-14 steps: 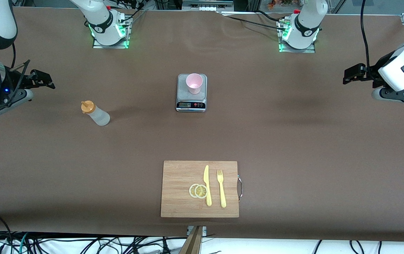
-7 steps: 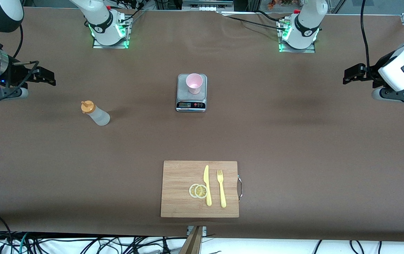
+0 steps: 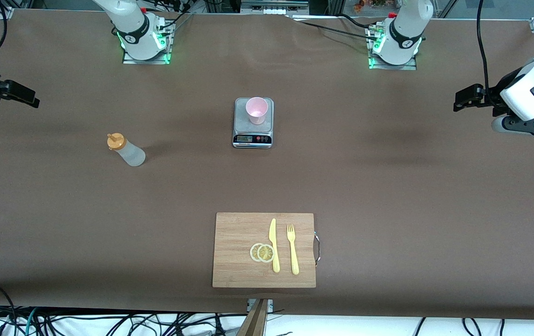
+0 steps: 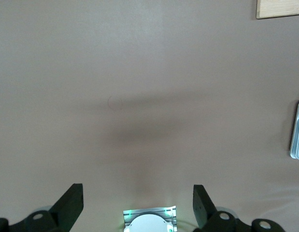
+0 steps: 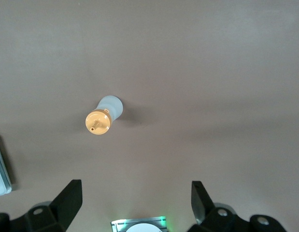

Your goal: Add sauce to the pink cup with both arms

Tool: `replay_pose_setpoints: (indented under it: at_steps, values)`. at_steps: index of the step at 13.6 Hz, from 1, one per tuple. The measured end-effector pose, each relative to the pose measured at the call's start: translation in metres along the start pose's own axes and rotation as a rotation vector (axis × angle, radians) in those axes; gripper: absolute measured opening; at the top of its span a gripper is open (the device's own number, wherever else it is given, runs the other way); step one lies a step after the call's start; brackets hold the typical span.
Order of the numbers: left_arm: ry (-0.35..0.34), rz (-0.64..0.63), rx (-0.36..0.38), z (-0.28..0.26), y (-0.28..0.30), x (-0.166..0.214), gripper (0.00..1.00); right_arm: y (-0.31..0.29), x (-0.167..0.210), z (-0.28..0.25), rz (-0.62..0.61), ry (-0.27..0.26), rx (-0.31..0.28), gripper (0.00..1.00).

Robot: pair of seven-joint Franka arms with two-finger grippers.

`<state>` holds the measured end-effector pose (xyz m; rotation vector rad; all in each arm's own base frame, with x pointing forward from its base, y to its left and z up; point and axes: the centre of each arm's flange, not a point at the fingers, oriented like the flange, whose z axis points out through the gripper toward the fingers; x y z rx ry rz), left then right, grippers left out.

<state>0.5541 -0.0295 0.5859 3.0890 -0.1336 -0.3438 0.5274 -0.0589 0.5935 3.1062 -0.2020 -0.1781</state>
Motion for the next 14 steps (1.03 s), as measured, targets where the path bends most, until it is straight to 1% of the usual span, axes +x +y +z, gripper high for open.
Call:
replay_pose_setpoints:
  at_steps: [4, 6, 8, 11, 14]
  values:
    - [0.0, 0.0, 0.0, 0.0, 0.0, 0.0, 1.0, 0.001, 0.0, -0.03, 0.015, 0.059, 0.022, 1.0]
    - [0.0, 0.0, 0.0, 0.0, 0.0, 0.0, 1.0, 0.001, 0.004, -0.032, 0.017, 0.072, 0.022, 1.0]
    - [0.0, 0.0, 0.0, 0.0, 0.0, 0.0, 1.0, 0.001, 0.012, -0.03, 0.019, 0.101, 0.022, 1.0]
    - [0.0, 0.0, 0.0, 0.0, 0.0, 0.0, 1.0, 0.001, 0.019, -0.026, 0.02, 0.117, 0.021, 1.0]
    - [0.0, 0.0, 0.0, 0.0, 0.0, 0.0, 1.0, 0.002, 0.02, -0.026, 0.023, 0.122, 0.021, 1.0]
